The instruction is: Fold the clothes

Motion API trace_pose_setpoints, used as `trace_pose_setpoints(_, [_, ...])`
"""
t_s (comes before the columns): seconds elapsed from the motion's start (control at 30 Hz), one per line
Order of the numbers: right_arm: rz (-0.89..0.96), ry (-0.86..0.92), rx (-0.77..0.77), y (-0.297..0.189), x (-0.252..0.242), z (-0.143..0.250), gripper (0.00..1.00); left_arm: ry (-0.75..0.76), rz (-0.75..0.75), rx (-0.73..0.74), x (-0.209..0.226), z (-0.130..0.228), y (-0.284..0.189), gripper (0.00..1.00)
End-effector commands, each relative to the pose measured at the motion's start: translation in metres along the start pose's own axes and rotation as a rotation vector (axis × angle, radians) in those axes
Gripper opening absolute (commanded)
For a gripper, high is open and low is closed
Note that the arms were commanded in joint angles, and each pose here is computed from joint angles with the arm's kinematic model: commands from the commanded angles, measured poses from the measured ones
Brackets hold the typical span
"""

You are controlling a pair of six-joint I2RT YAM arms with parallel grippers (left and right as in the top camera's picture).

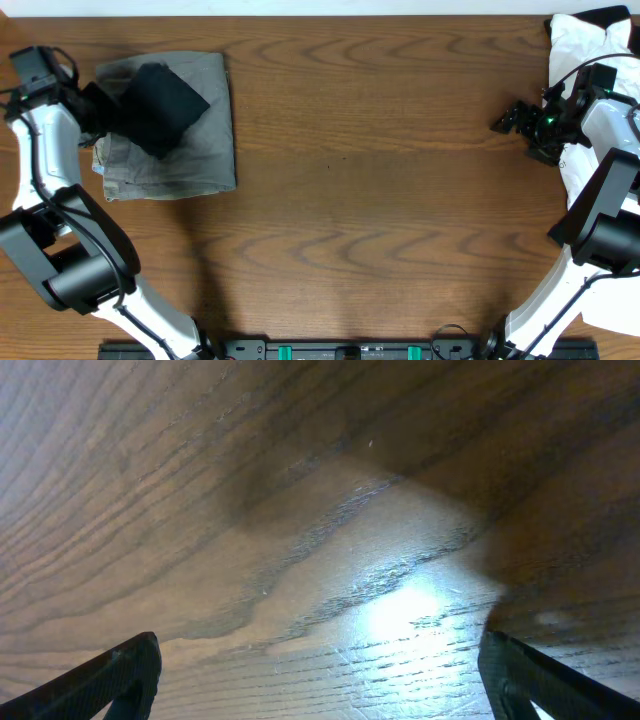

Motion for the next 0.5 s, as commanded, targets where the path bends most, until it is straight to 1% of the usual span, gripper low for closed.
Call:
trace_pose_setpoints(0.0, [-0.003,-0.006,-0.01,-0.002,0.001,-0.003,0.99,0.007,-0.044,0.101,0.018,0.025,0.036,0.06])
trace_pose_setpoints(0.1, [-0.003,-0.006,-0.01,-0.002,0.001,-0.003,0.99,0.022,-0.072,0.15,0.028,0.037,0.062,0.06])
trace_pose_setpoints(0.23, [-0.003,-0.006,-0.01,-0.002,0.001,-0.003,0.99,0.094,-0.086,0.149,0.034,0.038,0.077,0.06])
trace_pose_setpoints(0.33, [-0.003,-0.006,-0.01,-0.002,0.001,-0.003,0.99,0.098,-0.141,0.092,0.039,0.023,0.064,0.06])
trace_pose_setpoints(0.43, [-0.003,-0.006,-0.01,-0.002,0.001,-0.003,0.99,0.107,-0.195,-0.017,0.037,-0.002,0.031,0.06])
trace_pose_setpoints(0.47, [-0.003,-0.006,-0.01,-0.002,0.001,-0.003,0.99,0.11,-0.191,-0.049,0.034,-0.008,0.018,0.06])
Point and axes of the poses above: each gripper's point midway between its finger pads, its own y axis out along the fingers, its own x axis along the line the jaws close on, z = x × y, the point moved 4 cm from there along -y, back along the fingers, and after that the axes turned 4 degrees about y, right-handed, at the moved point
